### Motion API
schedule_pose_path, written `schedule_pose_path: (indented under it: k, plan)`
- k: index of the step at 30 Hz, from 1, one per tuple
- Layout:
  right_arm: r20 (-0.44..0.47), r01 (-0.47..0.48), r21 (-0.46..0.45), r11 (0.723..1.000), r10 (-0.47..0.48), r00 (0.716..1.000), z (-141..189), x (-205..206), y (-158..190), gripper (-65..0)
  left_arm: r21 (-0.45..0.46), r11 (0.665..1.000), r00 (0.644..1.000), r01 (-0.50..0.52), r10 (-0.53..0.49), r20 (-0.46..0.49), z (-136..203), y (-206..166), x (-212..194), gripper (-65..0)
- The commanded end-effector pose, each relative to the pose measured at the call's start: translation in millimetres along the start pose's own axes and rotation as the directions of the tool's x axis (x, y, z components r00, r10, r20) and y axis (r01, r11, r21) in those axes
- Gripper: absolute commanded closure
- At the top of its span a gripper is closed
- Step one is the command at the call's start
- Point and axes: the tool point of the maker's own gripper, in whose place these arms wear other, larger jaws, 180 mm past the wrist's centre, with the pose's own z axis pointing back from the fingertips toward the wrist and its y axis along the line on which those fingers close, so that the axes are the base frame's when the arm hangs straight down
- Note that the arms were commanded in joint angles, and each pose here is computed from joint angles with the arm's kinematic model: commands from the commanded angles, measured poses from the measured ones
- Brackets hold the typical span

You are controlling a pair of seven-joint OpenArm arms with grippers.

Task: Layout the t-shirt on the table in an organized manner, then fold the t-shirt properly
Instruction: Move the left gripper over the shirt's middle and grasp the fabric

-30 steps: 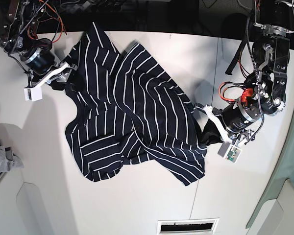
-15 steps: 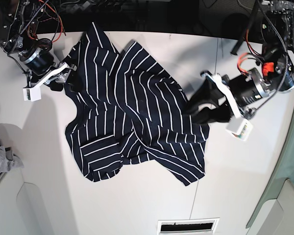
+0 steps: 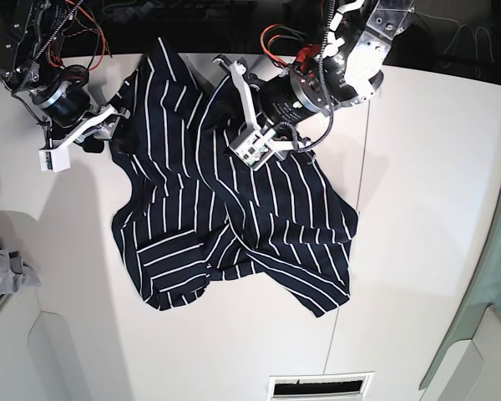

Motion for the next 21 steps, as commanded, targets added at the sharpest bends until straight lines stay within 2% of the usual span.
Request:
schedule_pose_path:
  k: [1,5,9,14,18,21]
  plan:
    - [0.048,-0.013,0.009,1.0,0.013,0.999,2.1,15.2,2.1,-44.5,-0.011,1.0,0.999,0.002,-0.001,0.033,-4.9,-5.5,8.1,-30.3]
    - [0.055,-0.013,0.009,1.0,0.013,0.998,2.2,16.4,2.1,-44.5,0.032,0.999,0.999,0.042,-0.041,-0.034,-29.6,-2.5,-8.1,-30.3]
    - [0.055,-0.013,0.009,1.0,0.012,0.998,2.2,16.4,2.1,-44.5,0.038,0.999,0.999,0.033,-0.031,-0.039,-46.3,-5.6,-4.1,-35.9]
    - [0.055,-0.014,0.008,1.0,0.013,0.998,2.2,16.4,1.9,-44.5,0.064,0.997,0.999,0.045,-0.044,-0.021,-50.9,-3.6,6.3,-36.0]
    - [0.055,-0.013,0.008,1.0,0.013,0.998,2.3,16.4,2.0,-44.5,0.066,0.997,0.999,0.042,-0.04,-0.03,-51.9,-2.8,2.4,-35.9]
    - [0.056,-0.013,0.009,1.0,0.012,0.998,2.2,16.5,2.1,-44.5,0.105,0.993,0.998,0.05,-0.046,-0.042,-54.7,5.1,-6.0,-35.9]
